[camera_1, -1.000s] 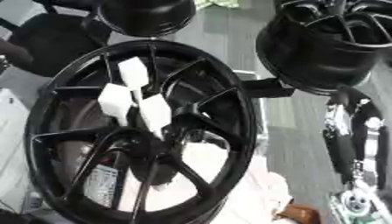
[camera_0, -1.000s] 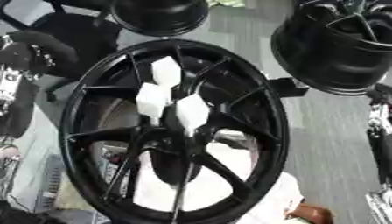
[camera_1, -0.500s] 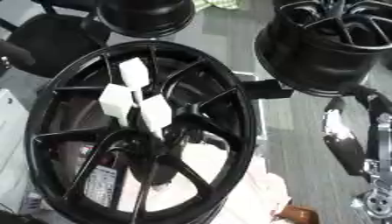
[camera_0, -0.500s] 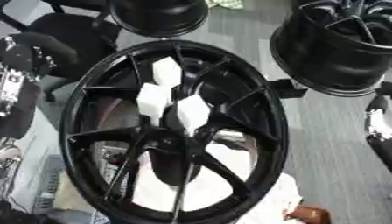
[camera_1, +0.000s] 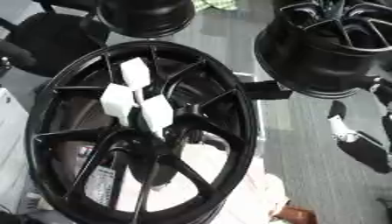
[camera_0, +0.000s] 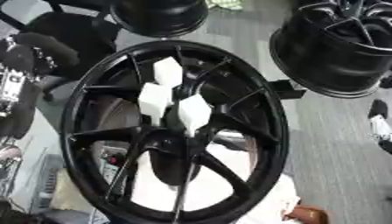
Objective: Pull the pin out of the wheel hub.
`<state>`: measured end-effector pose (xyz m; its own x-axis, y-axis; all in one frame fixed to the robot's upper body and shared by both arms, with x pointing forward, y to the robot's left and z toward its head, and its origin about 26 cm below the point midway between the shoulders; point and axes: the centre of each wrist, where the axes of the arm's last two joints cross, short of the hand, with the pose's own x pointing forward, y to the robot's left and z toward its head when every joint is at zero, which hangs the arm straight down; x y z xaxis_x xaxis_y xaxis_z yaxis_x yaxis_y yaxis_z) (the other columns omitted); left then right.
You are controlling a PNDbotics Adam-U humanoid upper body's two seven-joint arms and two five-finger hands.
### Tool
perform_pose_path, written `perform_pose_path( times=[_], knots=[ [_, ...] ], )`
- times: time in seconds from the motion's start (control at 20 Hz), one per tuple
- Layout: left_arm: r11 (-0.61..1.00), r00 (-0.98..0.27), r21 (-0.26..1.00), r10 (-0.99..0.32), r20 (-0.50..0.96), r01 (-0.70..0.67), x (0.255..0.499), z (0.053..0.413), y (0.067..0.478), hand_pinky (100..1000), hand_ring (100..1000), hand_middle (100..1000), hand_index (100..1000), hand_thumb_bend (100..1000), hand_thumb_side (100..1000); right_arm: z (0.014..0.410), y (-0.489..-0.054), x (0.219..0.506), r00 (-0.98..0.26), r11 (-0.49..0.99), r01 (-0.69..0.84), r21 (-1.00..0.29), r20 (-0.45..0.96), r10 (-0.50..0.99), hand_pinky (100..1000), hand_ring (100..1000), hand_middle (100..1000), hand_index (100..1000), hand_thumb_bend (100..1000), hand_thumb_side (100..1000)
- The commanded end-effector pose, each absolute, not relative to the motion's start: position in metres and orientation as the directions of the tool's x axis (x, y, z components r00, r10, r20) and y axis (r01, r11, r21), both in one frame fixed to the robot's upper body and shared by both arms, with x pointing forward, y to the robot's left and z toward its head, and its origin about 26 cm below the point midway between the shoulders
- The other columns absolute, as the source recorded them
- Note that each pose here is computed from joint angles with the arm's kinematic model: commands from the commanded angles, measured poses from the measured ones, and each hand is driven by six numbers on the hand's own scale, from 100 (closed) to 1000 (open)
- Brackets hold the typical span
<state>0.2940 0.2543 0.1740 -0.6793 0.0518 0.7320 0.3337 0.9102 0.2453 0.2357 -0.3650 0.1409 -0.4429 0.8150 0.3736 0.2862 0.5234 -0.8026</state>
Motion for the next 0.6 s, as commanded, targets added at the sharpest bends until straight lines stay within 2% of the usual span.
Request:
perform_pose_path(
  times=[0.05, 0.6],
  knots=[
    [0.905, -0.696, 0.274, 0.031, 0.718, 0.324, 0.292, 0.182, 0.257, 712, 676, 595, 700, 100, 576, 0.174, -0.374, 0.241, -0.477, 0.432, 0.221, -0.874, 0.289, 0.830, 899, 839, 679, 783, 100, 466],
    [0.898, -0.690, 0.280, 0.035, 0.723, 0.339, 0.292, 0.182, 0.256, 712, 677, 595, 700, 100, 576, 0.272, -0.358, 0.268, -0.564, 0.190, -0.055, -0.980, 0.187, 0.804, 901, 846, 701, 791, 100, 524]
  ],
)
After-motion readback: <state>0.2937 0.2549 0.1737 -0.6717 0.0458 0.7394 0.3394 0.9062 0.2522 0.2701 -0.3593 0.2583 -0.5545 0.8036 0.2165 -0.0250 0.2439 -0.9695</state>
